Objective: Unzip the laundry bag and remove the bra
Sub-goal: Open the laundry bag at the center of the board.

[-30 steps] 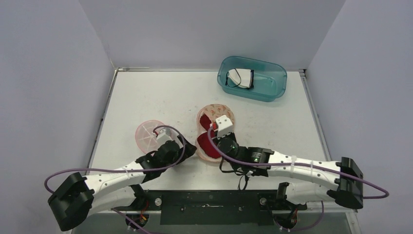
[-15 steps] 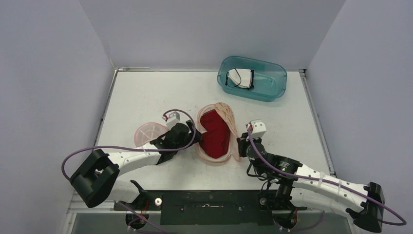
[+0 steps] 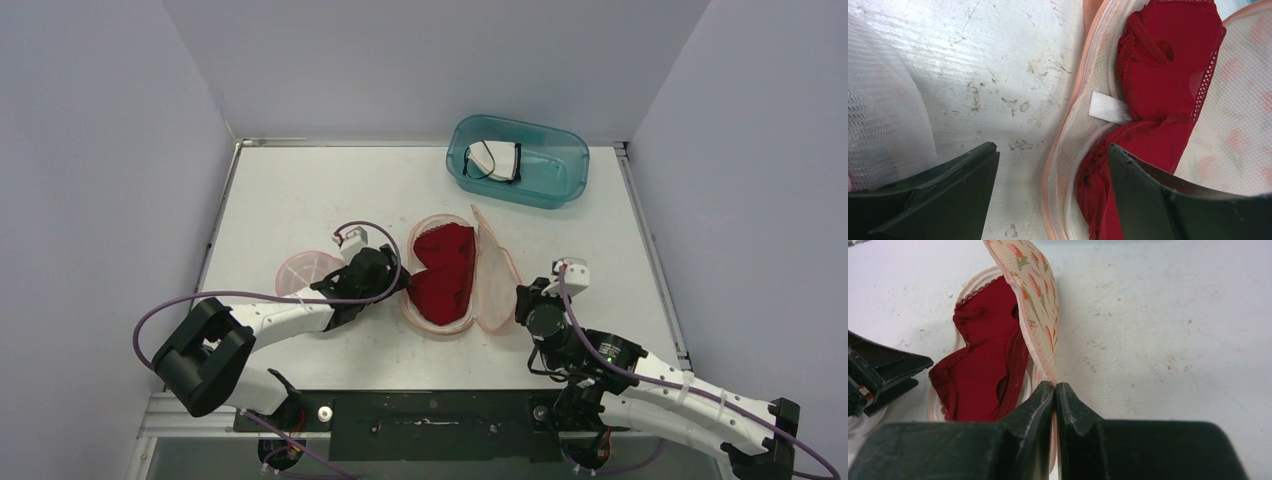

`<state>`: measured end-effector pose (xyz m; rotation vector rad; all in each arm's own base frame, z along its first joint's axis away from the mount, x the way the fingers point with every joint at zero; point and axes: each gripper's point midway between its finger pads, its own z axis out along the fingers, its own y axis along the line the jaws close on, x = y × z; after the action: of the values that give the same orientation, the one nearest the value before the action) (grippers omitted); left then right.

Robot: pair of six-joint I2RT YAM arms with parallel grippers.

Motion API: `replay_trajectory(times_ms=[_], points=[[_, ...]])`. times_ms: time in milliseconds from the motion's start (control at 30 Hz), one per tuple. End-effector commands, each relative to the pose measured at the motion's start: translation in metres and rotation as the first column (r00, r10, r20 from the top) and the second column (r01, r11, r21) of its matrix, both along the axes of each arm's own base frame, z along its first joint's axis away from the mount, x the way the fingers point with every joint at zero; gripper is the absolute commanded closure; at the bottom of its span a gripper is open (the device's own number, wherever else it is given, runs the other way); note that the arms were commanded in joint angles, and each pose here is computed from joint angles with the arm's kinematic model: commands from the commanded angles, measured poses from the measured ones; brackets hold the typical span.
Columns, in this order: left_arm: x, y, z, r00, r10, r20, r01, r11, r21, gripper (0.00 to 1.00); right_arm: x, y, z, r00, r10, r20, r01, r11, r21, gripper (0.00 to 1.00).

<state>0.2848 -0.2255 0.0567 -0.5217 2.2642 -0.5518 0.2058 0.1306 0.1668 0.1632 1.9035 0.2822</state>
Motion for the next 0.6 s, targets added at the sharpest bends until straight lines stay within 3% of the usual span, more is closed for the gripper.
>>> replay_trajectory(times_ms=[0, 100, 233, 400, 567], points=[[0.002, -0.004, 0.012, 1.0, -0.007, 0.021, 0.008, 0.999, -0.041, 0.22, -0.002, -0.029, 0.002, 0.991, -0.137, 0.004, 0.137, 0.99, 0.039, 0.86], [0.0, 0.001, 0.015, 1.0, 0.001, 0.029, 0.001, 0.999, -0.043, 0.23, -0.005, -0.037, 0.016, 0.988, -0.151, 0.021, 0.15, 0.986, 0.07, 0.47], [-0.003, 0.011, 0.018, 0.999, 0.019, 0.034, -0.017, 0.999, -0.036, 0.22, -0.005, -0.034, 0.053, 0.992, -0.102, 0.075, 0.094, 0.991, 0.099, 0.25], [-0.005, 0.019, 0.028, 0.999, 0.022, 0.046, -0.019, 0.998, -0.057, 0.22, -0.001, 0.018, 0.08, 0.99, 0.116, 0.081, -0.12, 0.991, 0.053, 0.2], [-0.008, 0.013, 0.041, 0.998, -0.015, 0.069, 0.023, 0.994, -0.106, 0.2, 0.004, 0.084, 0.05, 0.951, 0.307, 0.016, -0.308, 0.951, 0.025, 0.2]])
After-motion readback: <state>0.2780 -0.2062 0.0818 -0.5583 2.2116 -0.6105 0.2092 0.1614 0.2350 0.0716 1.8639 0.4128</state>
